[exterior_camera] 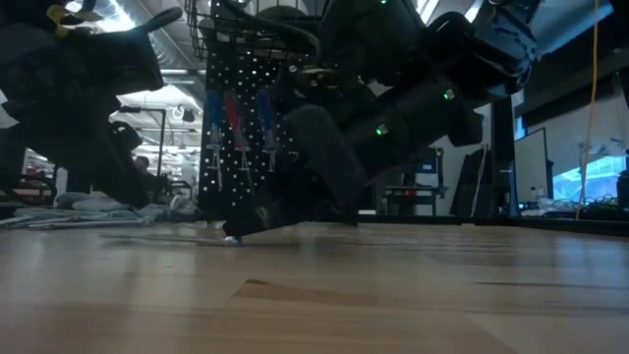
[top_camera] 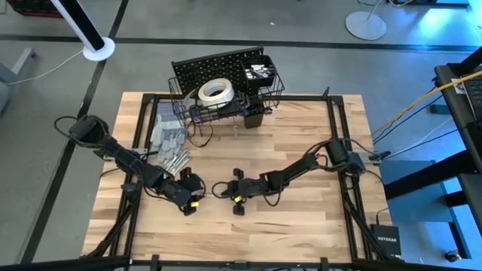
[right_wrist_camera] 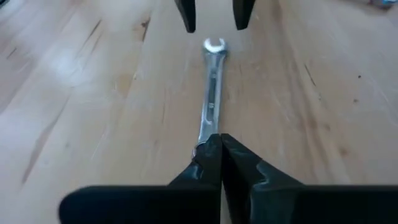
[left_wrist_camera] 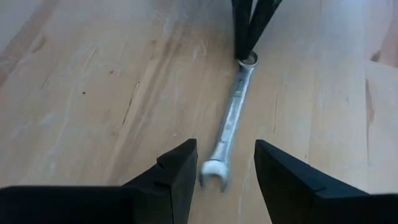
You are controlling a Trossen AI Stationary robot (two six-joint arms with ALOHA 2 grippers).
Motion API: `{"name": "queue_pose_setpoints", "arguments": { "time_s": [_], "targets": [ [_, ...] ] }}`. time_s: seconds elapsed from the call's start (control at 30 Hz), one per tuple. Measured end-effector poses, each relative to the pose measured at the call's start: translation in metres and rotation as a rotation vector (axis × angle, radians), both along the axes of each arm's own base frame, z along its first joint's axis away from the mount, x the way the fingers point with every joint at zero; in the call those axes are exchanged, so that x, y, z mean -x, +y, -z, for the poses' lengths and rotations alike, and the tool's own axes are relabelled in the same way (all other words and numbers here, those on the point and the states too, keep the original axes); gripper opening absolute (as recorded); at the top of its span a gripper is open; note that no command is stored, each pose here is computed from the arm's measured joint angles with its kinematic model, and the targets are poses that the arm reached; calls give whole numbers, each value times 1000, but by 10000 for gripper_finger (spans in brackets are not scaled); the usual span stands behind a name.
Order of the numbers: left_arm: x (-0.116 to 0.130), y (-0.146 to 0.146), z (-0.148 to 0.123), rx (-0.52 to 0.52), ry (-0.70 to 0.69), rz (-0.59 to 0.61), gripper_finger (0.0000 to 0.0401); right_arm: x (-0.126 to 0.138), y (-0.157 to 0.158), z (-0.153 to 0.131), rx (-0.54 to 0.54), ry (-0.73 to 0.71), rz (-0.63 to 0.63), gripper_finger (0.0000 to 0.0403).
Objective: Hang tools onto peg board
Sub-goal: Hang the wrench on the pegboard
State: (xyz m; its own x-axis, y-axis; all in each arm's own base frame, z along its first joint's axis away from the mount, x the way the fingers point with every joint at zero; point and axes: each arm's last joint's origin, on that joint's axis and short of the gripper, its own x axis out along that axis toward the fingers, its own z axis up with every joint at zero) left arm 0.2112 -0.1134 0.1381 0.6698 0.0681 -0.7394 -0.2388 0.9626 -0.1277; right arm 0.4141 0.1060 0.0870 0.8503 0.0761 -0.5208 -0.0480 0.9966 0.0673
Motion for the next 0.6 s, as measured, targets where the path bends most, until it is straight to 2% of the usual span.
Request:
{"name": "queue_pose_setpoints", "arguments": {
  "time_s": [0.33, 0.6],
  "targets": [
    [-1, 0, -1, -8, -12, -13, 153, 1, 1, 4, 16, 33, -36, 5],
    [-9, 0, 0, -3, -73, -16, 153, 1, 1, 7, 38, 41, -47, 4]
  ]
}}
